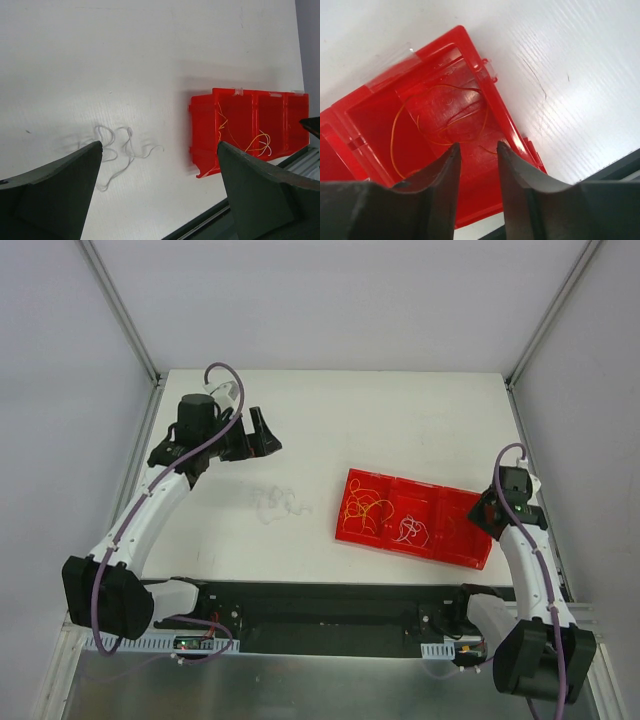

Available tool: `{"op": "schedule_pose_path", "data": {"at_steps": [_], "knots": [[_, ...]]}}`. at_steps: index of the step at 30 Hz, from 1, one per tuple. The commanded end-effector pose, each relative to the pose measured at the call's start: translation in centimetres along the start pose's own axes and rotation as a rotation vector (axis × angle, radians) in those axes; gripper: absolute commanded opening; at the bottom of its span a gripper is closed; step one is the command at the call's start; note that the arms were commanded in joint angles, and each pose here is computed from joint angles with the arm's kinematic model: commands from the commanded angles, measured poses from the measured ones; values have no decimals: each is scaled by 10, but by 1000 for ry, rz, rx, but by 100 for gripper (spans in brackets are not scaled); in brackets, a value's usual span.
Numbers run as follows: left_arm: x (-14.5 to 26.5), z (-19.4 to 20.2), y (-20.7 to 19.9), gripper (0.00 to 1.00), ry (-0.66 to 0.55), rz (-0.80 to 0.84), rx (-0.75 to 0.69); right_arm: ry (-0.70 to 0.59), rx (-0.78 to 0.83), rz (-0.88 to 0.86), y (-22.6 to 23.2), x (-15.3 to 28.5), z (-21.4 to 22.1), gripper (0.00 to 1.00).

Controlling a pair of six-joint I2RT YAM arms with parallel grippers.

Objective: Untangle the cables

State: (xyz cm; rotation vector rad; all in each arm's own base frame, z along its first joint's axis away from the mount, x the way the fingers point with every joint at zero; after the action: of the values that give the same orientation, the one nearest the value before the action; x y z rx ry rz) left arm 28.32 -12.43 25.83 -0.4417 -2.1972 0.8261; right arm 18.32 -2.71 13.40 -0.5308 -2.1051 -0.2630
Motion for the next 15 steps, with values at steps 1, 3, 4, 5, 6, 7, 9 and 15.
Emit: {"op": "schedule_pose_path", "data": {"at_steps": [1, 3, 4, 5, 6, 7, 9, 15], "knots": [[-6, -5, 7, 97, -15, -16, -30, -71, 59, -69, 6, 16, -23, 47], [-7, -5, 11, 97, -20, -40, -34, -93, 75, -110, 9, 25, -24, 58], [-8, -6, 13, 97, -20, -49, -35, -104, 89, -139, 11, 30, -25, 62], [-10, -5, 14, 96, -16, -56, -36, -129, 102, -174, 14, 37, -27, 65], [-13, -4, 17, 93, -3, -65, -30, -156, 124, -217, 18, 44, -29, 67], [-16, -4, 18, 92, 8, -74, -24, -180, 151, -268, 24, 53, -29, 70], [-21, -2, 23, 89, 35, -98, -8, -216, 224, -440, 46, 72, -28, 74], [-31, 14, 48, 76, 138, -191, 131, -298, 434, -895, 129, 123, 0, 82]]}}
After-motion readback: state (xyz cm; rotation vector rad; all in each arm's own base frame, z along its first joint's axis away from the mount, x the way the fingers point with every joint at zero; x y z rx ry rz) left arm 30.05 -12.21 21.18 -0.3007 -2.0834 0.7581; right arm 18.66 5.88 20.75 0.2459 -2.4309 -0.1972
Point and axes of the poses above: each gripper's point midway between its finger pads, its own x axis back along the fingers, its own y axis along the line the jaws close on, z = x × y, the point moved 6 cm from there along x, back along the fingers, and after that the axes turned 13 degrees about x, right-handed, at the moved point
